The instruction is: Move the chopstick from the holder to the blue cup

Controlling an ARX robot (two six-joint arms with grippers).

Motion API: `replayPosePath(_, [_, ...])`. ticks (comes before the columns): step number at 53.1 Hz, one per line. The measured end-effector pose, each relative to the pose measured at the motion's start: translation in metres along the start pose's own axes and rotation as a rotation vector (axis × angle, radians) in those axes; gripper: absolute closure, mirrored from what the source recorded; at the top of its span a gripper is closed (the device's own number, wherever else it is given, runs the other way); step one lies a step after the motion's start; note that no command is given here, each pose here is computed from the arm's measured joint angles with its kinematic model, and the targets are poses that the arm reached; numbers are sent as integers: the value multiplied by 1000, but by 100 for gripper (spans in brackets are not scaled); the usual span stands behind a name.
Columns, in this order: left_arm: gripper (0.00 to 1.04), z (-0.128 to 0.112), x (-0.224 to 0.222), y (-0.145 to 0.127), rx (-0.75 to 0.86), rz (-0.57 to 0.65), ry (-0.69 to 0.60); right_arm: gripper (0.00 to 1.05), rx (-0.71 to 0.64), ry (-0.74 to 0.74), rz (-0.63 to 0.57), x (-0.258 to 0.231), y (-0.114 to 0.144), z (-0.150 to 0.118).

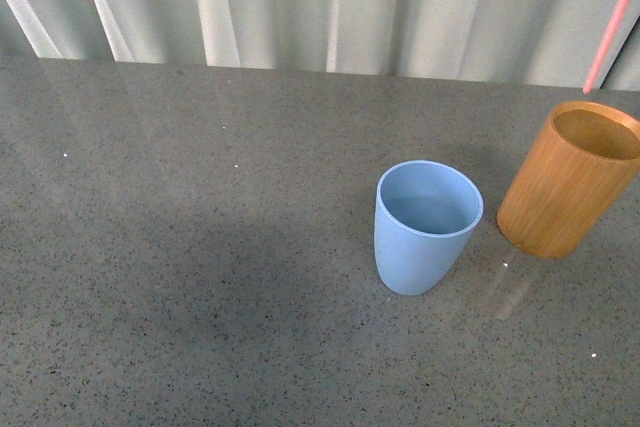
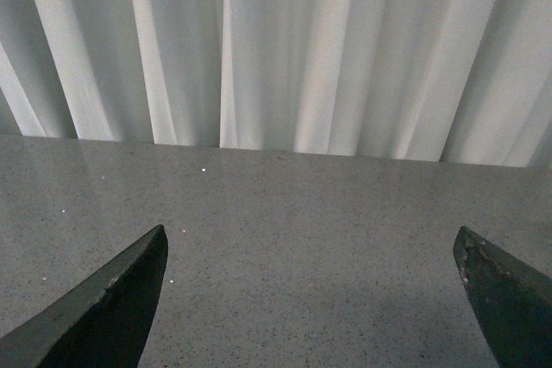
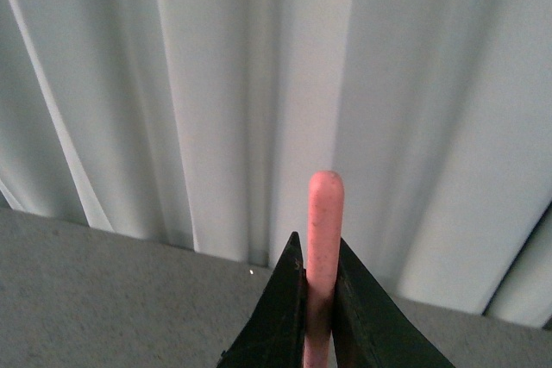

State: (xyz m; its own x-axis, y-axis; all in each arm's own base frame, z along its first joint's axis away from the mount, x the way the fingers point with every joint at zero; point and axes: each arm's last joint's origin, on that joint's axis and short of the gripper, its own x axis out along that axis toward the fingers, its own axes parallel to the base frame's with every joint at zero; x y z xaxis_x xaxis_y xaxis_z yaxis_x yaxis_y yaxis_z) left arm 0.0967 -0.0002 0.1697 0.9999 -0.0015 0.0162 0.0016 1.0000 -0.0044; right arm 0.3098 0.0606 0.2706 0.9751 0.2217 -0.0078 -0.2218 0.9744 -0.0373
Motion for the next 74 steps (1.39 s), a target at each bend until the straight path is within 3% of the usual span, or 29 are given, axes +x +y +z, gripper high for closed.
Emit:
replayPosePath(12, [7, 0, 0, 0, 0, 0, 0, 102, 47, -16, 105, -5, 38, 12])
replayPosePath(25, [7, 0, 0, 0, 0, 0, 0, 102, 65, 43, 182, -6, 71, -19])
replayPosePath(60, [7, 0, 0, 0, 0, 0, 0, 102, 94, 181, 187, -2, 96, -86])
replayPosePath(74, [7, 0, 0, 0, 0, 0, 0, 65, 114, 208, 184, -6, 95, -91])
